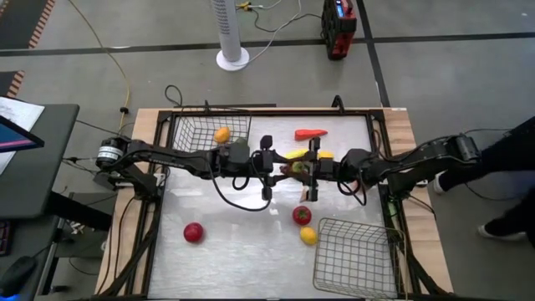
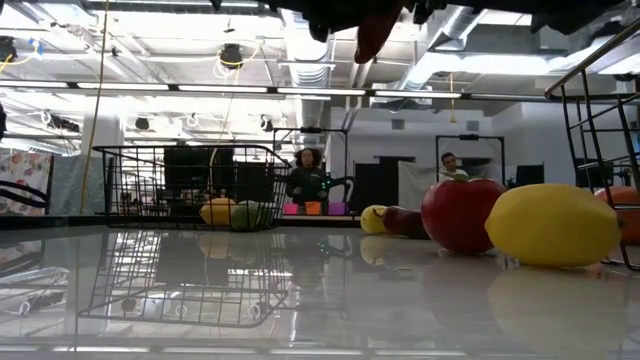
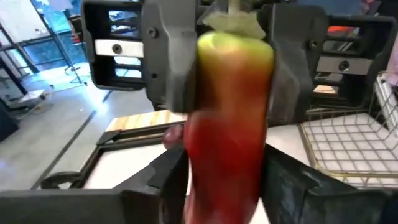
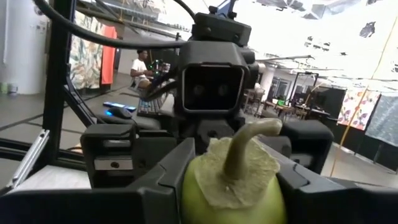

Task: Sort produce into baskets
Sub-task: Put the bottom red chili pepper into the golden wire basket

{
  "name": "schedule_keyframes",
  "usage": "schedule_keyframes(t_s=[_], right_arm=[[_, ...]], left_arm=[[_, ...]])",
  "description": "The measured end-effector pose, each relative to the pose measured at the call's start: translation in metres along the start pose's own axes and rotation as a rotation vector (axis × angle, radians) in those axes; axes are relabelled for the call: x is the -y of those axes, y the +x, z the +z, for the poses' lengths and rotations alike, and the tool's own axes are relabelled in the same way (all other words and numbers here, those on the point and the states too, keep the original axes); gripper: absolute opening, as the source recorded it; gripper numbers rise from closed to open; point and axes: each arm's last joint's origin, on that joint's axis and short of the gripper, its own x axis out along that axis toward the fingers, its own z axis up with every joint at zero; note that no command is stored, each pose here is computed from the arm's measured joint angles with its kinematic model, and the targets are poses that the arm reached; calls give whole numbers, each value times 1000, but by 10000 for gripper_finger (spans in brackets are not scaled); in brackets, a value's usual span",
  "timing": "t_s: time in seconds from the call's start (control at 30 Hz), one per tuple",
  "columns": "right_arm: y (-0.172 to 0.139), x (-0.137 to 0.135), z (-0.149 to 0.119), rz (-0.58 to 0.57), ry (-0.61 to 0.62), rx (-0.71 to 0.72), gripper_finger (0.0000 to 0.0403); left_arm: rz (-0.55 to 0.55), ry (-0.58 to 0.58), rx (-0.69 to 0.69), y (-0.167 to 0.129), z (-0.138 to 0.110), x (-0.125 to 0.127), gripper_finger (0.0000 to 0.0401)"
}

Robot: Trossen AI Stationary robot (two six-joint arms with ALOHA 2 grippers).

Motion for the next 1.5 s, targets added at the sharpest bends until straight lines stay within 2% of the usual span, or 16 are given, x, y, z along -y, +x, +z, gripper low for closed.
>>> schedule_keyframes(t_s=[0.17,0.33,0.43,0.6,0.77,0.87,0.97,1.1,1.23,1.4,1.5], right_arm=[[-1,1,1,-3,-1,-15,160],[-16,3,15,-33,9,-66,194],[-33,3,26,-8,86,-116,191],[-63,-4,35,87,263,-252,160],[-83,-9,30,63,323,-417,124],[-93,-9,21,53,317,-552,121],[-104,-2,8,-24,327,-706,144],[-113,9,-8,-95,304,-887,209],[-117,19,-25,-106,414,-1072,268],[-124,31,-48,-235,464,-1327,284],[-122,34,-58,-228,490,-1416,285]], left_arm=[[87,69,-22,-1,1,4,231],[106,135,-70,-19,12,11,278],[82,134,-101,-38,22,16,284],[43,60,-139,-62,32,21,285],[31,-20,-192,-60,25,24,285],[9,-65,-245,-48,12,28,285],[-6,-62,-309,-38,-1,34,285],[-2,-35,-306,-29,-7,36,285],[-4,-41,-255,-29,-2,37,285],[-18,-30,-243,-29,0,42,285],[-25,-24,-252,-25,-4,45,285]])
